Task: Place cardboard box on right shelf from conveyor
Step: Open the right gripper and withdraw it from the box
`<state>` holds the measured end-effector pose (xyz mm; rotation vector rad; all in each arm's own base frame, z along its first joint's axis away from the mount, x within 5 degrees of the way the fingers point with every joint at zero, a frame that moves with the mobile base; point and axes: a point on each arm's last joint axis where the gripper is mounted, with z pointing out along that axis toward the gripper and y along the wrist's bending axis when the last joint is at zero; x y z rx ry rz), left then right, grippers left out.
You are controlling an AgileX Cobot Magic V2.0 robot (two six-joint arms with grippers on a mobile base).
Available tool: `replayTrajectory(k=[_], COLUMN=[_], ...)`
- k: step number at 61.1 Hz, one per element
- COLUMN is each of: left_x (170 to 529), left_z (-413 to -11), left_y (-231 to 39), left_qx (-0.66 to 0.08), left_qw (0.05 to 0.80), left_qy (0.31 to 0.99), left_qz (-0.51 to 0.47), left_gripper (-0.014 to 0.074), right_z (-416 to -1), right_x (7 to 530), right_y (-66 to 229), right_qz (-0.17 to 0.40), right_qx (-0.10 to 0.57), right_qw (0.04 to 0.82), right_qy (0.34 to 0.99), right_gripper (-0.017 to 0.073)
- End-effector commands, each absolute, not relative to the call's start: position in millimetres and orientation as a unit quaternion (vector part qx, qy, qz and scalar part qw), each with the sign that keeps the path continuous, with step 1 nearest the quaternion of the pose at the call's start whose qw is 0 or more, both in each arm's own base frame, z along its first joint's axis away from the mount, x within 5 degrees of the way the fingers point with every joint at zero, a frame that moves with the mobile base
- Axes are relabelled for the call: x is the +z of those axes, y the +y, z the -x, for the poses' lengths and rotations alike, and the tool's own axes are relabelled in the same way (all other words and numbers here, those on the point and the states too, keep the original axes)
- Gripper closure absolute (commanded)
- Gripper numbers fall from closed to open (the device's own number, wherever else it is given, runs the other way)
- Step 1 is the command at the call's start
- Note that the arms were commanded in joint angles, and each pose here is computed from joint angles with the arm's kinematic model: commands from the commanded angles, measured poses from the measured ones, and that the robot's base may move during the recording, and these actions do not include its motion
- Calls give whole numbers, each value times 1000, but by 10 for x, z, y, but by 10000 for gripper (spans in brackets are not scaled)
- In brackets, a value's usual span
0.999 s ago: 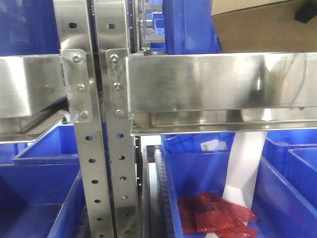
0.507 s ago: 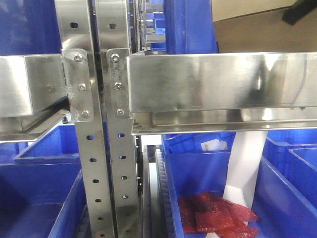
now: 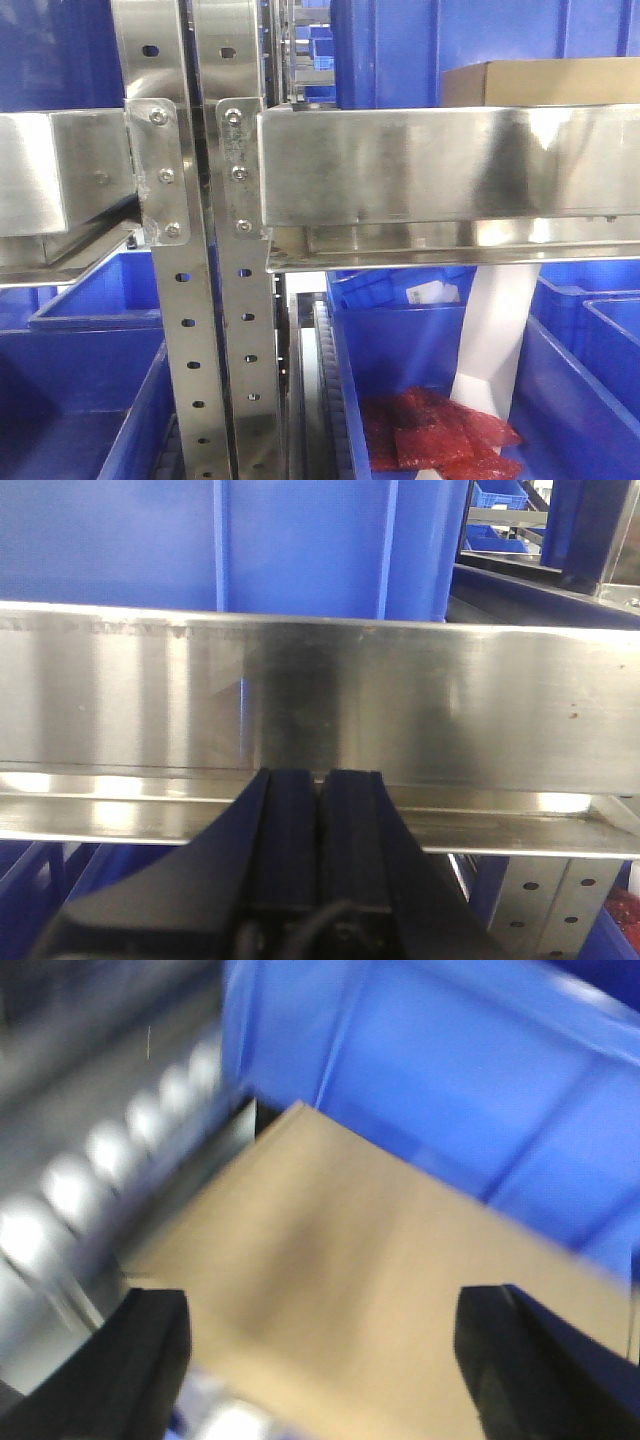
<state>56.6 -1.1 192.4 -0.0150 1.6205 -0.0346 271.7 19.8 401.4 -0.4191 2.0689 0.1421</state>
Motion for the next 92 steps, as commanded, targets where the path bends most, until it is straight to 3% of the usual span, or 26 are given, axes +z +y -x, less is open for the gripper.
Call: replayTrajectory(k=[1,21,42,86,92], left_x=[1976,1976,1976,1976,1976], left_z=[-561,-561,-561,-561,-561], left_y=[-3,-3,-3,-3,-3], left_qx=[-14,-14,-14,-14,-14], left_qw=[721,721,721,721,721], left_qy=[693,693,693,693,693], left_qz=[12,12,12,12,12], left_gripper=[710,709,709,710,710], right_z=[-2354,-1303,-724,-699,-700], right_x=[4324,3946,3525,3386,3381], right_y=[172,138,114,131,96], right_qz=[84,35,-25,-20,-9], right_qx=[84,79,111,115,78], right_qw=[580,654,705,687,691], right_qy=[806,752,700,717,718], right_gripper=[32,504,501,501,501])
